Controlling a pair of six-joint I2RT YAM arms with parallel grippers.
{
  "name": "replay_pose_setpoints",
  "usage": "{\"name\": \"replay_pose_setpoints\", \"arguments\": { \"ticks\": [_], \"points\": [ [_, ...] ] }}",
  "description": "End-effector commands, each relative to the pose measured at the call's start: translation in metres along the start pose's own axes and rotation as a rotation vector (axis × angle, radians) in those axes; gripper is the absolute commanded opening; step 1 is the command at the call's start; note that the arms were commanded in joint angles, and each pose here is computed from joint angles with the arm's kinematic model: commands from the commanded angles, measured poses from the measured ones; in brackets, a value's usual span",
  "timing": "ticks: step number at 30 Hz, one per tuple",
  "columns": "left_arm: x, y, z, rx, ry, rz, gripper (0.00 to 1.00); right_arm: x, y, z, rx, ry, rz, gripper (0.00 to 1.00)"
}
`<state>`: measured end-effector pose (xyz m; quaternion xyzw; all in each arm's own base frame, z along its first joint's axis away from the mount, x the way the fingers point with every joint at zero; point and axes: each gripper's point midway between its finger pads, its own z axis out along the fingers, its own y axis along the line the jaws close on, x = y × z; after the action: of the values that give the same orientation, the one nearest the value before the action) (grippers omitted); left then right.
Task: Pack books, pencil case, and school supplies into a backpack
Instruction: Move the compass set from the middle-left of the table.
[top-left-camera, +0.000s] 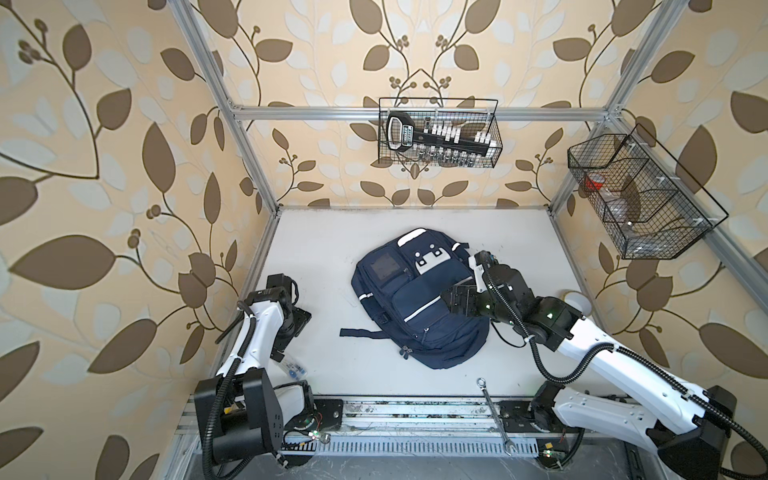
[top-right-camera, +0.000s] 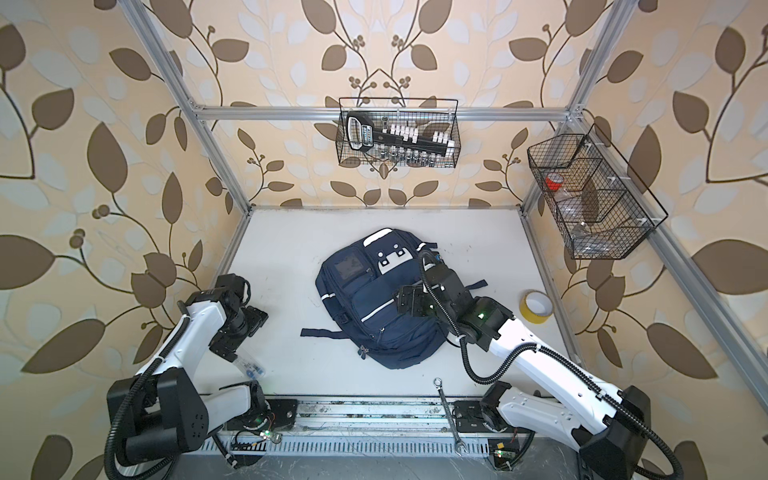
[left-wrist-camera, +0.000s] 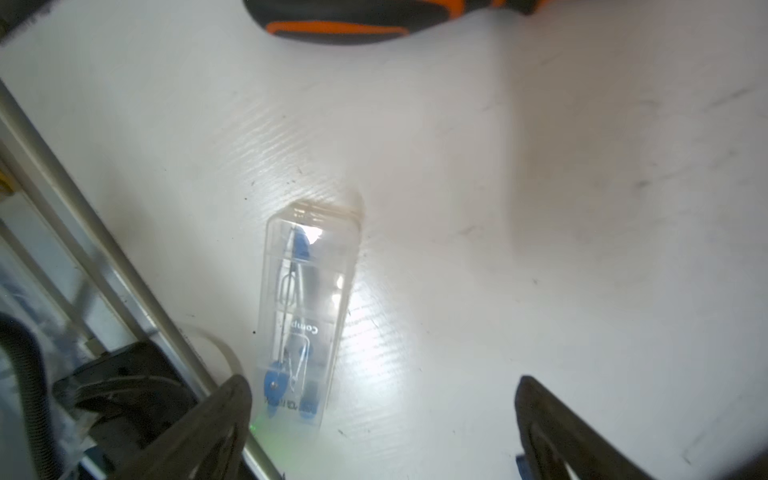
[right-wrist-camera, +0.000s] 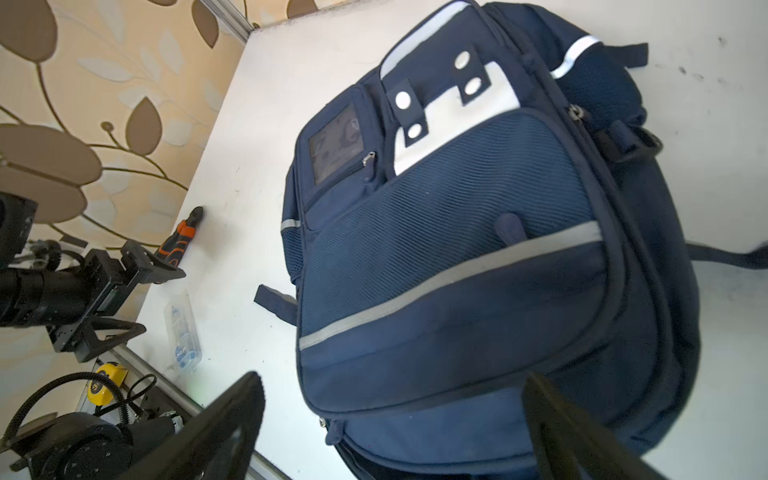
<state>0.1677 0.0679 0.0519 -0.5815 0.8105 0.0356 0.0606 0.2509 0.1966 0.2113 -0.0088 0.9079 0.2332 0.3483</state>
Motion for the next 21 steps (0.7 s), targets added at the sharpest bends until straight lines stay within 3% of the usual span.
{"name": "replay_pose_setpoints", "arguments": {
  "ticks": [1,4,6,14,18,21],
  "points": [
    [0.004,0.006,0.013,0.016,0.007,-0.083,0.99,0.007,-0.007,-0.003,-0.008,0.038,0.0,0.97],
    [0.004,0.027,0.008,-0.078,-0.019,-0.11,0.99,0.004,-0.014,-0.003,0.001,0.048,0.013,0.96],
    [-0.001,0.028,0.005,-0.068,-0.037,-0.126,0.99,-0.002,-0.017,-0.005,0.01,0.056,0.016,0.97],
    [0.02,0.031,0.048,-0.144,0.101,-0.121,0.93,-0.036,-0.042,-0.033,0.057,0.002,0.039,0.94],
    [0.014,0.039,0.039,-0.176,0.06,-0.126,0.96,-0.045,-0.058,-0.03,0.053,0.014,0.077,0.93],
    [0.009,0.019,0.044,-0.086,0.052,-0.107,0.78,-0.053,-0.066,-0.036,0.058,-0.006,0.088,0.9]
  ]
}}
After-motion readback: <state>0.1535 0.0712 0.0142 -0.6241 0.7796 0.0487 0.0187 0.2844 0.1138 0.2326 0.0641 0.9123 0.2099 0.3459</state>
